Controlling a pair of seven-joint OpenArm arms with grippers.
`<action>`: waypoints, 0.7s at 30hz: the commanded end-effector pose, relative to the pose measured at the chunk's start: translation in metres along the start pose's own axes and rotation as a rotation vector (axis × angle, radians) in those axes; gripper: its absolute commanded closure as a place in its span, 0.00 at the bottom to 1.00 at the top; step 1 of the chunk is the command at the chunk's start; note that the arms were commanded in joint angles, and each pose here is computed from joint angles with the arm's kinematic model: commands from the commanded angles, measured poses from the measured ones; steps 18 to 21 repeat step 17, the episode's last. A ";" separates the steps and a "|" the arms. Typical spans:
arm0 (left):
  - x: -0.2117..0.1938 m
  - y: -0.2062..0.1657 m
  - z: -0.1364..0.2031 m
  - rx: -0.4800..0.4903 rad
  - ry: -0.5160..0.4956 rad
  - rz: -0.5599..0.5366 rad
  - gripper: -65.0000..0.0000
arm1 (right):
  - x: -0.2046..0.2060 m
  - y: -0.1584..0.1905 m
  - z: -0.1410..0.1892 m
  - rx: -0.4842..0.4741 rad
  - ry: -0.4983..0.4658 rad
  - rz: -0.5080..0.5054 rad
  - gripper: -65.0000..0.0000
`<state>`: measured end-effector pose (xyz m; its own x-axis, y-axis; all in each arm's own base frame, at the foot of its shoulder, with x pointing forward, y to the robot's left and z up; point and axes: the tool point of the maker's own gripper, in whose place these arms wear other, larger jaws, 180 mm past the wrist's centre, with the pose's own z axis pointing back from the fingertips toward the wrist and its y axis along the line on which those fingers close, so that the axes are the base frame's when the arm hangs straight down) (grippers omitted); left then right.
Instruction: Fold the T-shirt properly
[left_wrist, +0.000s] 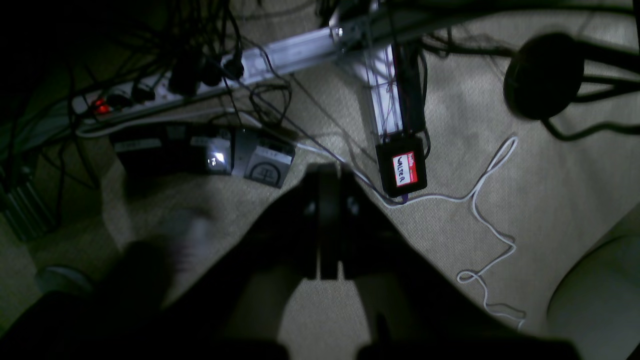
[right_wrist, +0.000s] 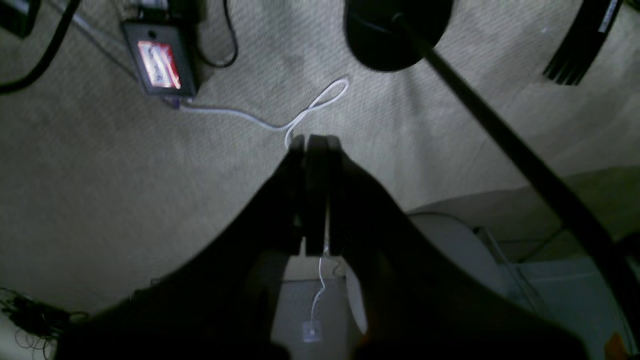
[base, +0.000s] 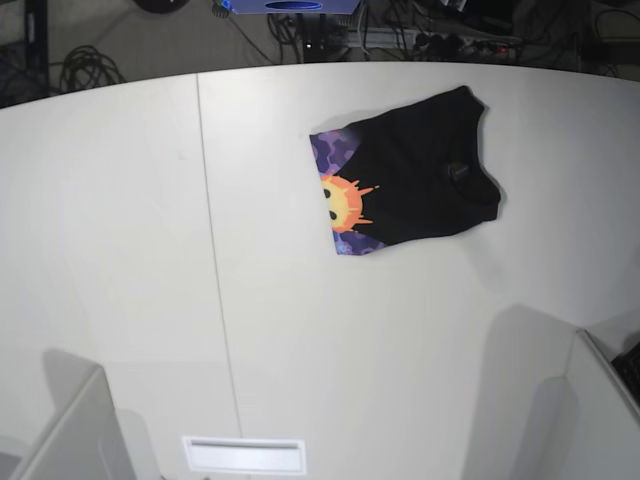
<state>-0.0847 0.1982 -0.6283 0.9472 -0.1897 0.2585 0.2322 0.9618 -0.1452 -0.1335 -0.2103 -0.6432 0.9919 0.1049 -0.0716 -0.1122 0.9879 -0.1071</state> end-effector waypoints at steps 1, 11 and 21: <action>-0.004 0.013 0.006 0.019 0.002 -0.006 1.00 | -0.012 -0.005 0.002 -0.012 0.021 -0.001 1.00; 0.012 0.021 0.001 0.023 -0.015 -0.029 1.00 | -0.019 -0.003 0.003 -0.010 0.032 0.000 1.00; 0.012 0.021 0.001 0.025 -0.020 -0.025 1.00 | -0.019 0.002 0.003 -0.002 0.033 0.000 1.00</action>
